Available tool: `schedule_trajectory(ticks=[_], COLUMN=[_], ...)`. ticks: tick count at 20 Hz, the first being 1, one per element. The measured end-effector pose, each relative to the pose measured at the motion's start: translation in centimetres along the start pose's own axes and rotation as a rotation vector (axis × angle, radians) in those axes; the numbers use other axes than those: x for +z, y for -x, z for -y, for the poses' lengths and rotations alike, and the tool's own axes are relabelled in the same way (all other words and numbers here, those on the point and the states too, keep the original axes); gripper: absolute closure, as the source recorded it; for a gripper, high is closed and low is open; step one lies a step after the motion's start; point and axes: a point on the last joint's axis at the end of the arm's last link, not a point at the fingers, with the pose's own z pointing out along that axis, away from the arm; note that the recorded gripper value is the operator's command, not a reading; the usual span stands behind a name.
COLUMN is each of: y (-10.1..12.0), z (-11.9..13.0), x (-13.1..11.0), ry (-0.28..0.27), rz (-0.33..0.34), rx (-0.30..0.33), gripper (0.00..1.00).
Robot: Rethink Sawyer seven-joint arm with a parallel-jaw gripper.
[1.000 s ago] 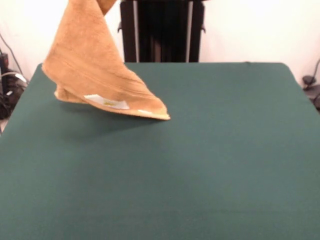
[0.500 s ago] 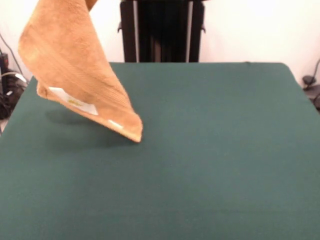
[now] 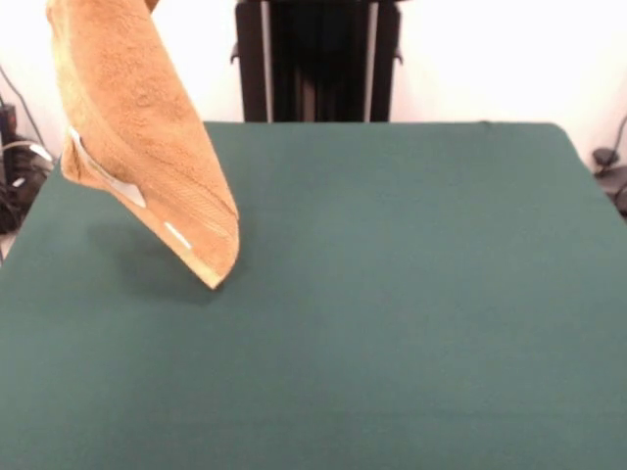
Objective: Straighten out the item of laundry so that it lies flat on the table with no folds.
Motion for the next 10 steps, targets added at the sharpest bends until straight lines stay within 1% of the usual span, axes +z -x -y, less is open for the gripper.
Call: schedule_trajectory(ticks=[3,6,10], y=[-0.1,0.0,0.5], z=[0.9,1.7,2.9], x=[-0.7,-1.1,-1.5], ry=[-0.002,-0.007,-0.021], rz=[-0.001,0.002,0.007], rx=[0.014,0.013,-0.019], gripper=[1.0,1.0,1.0])
